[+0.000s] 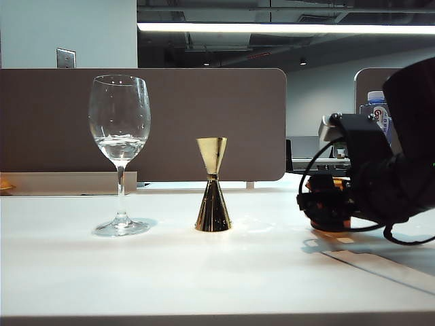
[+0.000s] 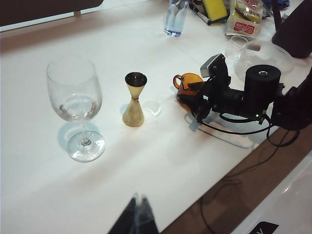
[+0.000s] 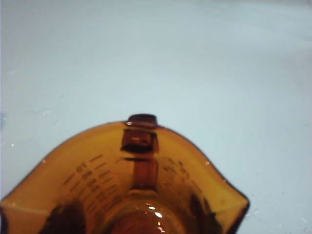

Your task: Pick up the small amber measuring cup and pour the water in it into the jigger, then pick up the jigger and pour the water in it into the wine glass.

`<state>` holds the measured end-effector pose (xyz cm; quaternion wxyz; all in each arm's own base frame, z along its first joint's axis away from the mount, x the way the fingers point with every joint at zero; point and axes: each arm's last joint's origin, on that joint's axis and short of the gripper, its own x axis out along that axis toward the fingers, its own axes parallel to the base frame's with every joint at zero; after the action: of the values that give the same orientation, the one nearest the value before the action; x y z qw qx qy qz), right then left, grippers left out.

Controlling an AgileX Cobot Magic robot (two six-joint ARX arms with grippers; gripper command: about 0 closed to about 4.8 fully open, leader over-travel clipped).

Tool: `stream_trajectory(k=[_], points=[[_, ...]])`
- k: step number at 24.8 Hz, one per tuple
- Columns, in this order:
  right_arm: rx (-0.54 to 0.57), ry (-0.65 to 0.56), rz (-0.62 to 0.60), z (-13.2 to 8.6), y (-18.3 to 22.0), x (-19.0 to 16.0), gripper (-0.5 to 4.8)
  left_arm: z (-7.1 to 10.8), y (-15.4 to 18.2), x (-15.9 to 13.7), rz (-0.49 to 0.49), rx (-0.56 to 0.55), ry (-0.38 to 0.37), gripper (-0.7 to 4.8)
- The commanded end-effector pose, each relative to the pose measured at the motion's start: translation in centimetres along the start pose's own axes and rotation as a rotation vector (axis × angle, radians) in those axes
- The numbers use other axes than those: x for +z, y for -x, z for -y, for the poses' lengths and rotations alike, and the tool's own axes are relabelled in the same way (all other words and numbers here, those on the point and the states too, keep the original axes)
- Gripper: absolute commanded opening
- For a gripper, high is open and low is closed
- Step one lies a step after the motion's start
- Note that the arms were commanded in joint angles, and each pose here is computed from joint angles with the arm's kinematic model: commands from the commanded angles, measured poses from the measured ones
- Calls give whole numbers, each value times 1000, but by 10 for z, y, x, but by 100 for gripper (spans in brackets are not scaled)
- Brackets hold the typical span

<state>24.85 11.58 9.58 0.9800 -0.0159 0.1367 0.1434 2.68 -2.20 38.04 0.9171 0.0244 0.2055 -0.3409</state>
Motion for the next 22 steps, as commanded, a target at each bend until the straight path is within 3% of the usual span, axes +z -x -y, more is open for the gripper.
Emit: stream_trajectory(k=[1, 6, 9, 12, 13, 14, 16, 20, 22], points=[[-2, -19, 53, 2, -4, 4, 55, 0, 0, 2, 14, -1, -7, -2], [-21, -27, 49, 11, -11, 4, 58, 0, 0, 2, 14, -1, -7, -2], [-6, -28, 37, 14, -13, 4, 112, 0, 0, 2, 14, -1, -7, -2], [10, -28, 37, 13, -13, 5, 127, 0, 0, 2, 14, -1, -6, -2], [13, -28, 36, 13, -13, 4, 147, 0, 0, 2, 14, -1, -6, -2], [14, -28, 36, 13, -13, 4, 236, 0, 0, 2, 14, -1, -6, -2], [9, -28, 37, 13, -13, 5, 322, 0, 0, 2, 14, -1, -6, -2], [11, -28, 37, 13, -13, 4, 339, 0, 0, 2, 14, -1, -6, -2], [10, -28, 37, 13, -12, 4, 383, 0, 0, 2, 14, -1, -7, -2]])
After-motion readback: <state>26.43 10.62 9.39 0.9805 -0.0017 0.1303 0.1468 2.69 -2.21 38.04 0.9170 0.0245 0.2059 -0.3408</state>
